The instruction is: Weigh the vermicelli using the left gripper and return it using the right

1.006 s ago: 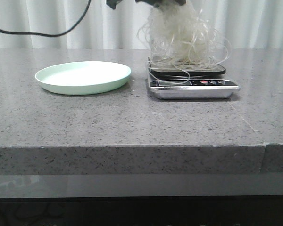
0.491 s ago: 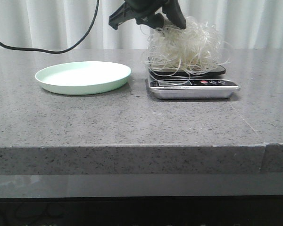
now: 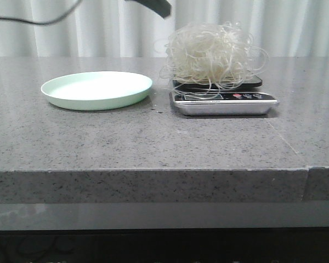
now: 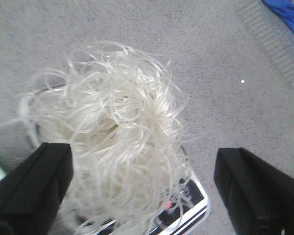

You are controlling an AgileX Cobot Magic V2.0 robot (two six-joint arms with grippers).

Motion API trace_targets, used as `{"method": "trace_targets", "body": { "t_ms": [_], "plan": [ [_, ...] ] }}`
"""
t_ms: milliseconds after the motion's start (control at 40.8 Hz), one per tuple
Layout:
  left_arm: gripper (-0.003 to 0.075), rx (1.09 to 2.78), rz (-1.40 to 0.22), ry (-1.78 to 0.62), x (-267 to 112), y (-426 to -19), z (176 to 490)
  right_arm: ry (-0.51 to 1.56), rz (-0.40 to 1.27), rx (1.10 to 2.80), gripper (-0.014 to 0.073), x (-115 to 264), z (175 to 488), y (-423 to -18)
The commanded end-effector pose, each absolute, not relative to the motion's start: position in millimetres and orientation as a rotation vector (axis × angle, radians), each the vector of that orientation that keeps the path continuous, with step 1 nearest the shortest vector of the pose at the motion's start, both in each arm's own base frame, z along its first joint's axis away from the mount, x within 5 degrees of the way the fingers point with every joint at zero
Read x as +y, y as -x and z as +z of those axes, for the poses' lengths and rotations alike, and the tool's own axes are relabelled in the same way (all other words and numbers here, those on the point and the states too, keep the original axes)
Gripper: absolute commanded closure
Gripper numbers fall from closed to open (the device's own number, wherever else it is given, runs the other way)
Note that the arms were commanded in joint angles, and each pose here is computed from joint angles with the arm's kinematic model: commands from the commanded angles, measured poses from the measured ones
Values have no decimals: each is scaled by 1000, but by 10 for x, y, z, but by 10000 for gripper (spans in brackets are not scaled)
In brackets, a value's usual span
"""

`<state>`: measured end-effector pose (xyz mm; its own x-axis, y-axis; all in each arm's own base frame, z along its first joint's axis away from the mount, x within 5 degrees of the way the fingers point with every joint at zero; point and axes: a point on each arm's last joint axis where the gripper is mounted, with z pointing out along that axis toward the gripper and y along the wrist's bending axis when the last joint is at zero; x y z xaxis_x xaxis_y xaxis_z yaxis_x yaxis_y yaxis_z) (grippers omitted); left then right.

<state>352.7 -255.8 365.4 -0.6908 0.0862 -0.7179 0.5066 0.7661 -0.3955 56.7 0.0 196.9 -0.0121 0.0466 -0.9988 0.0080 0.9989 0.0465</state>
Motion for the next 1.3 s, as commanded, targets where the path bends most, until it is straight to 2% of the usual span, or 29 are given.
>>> {"method": "trace_targets", "body": {
  "t_ms": [0, 196, 319, 417, 540, 711, 908, 1104, 1276],
  "plan": [
    [83, 2105, -707, -465, -2318, -3307, 4219, -60, 20, 1470, 435, -16, 2087, -548],
    [108, 2024, -429, -548, -1945, -3024, 4611, -60, 20, 1470, 435, -16, 2087, -548],
    [176, 1964, -310, -542, -1708, -2864, 4813, -60, 20, 1470, 435, -16, 2087, -548],
    [243, 1953, -272, -483, -1444, -2771, 4833, -60, 20, 1470, 435, -16, 2087, -548],
    [317, 1968, -228, -377, -1053, -2643, 4614, -60, 20, 1469, 435, -16, 2088, -548],
    [435, 1904, -168, -190, -497, -2212, 4304, -62, 18, 1445, 435, -19, 2109, -545],
    [587, 1840, -81, -124, -211, -1675, 3952, -62, 17, 1441, 435, -20, 2112, -545],
    [582, 1802, 2, -172, -134, -1282, 3552, -72, 17, 1389, 435, -27, 2159, -538],
    [583, 1684, 30, -193, -100, -1020, 3299, -92, 30, 1349, 435, -34, 2209, -527]
  ]
}}
